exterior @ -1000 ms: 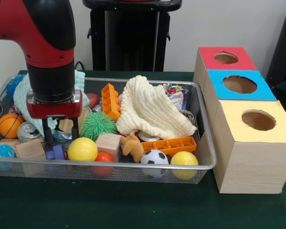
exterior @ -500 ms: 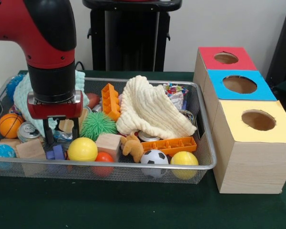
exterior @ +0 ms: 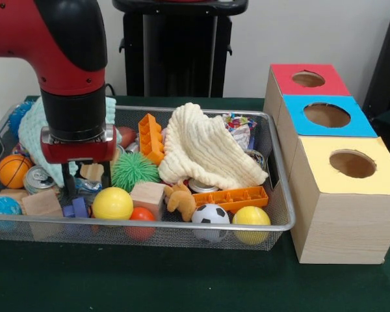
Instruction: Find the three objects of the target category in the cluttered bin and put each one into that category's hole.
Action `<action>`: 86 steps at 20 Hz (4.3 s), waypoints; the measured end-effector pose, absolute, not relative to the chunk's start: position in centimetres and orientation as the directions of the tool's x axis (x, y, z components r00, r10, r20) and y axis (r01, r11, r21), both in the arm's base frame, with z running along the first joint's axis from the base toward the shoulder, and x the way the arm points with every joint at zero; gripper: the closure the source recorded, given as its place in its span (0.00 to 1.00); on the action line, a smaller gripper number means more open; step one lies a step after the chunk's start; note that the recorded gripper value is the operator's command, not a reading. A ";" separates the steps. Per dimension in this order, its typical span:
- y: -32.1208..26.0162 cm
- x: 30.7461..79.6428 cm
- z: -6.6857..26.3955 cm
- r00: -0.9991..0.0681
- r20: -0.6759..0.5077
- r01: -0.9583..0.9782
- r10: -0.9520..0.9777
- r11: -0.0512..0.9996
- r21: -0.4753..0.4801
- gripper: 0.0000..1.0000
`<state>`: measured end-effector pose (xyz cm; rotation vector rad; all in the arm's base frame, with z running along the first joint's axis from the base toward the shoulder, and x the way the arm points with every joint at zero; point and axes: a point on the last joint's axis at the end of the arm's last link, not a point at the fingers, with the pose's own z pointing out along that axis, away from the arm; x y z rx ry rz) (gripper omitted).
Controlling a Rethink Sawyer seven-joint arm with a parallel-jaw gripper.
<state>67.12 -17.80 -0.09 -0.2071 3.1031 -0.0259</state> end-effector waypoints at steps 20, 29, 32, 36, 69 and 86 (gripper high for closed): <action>-17.8 65.9 -1.0 -0.976 0.030 -0.218 -0.217 0.976 -0.019 0.00; -17.5 65.1 -2.4 -0.961 0.050 -0.274 -0.272 0.961 -0.038 0.00; -16.7 64.8 -3.3 -0.957 0.059 -0.285 -0.284 0.958 -0.027 0.00; -16.2 64.7 -3.7 -0.955 0.064 -0.290 -0.288 0.957 -0.020 0.00; -16.3 64.7 -3.1 -0.948 0.132 -0.295 -0.288 0.955 -0.034 1.00; -16.9 64.3 3.4 -0.937 0.230 -0.283 -0.264 0.958 -0.053 1.00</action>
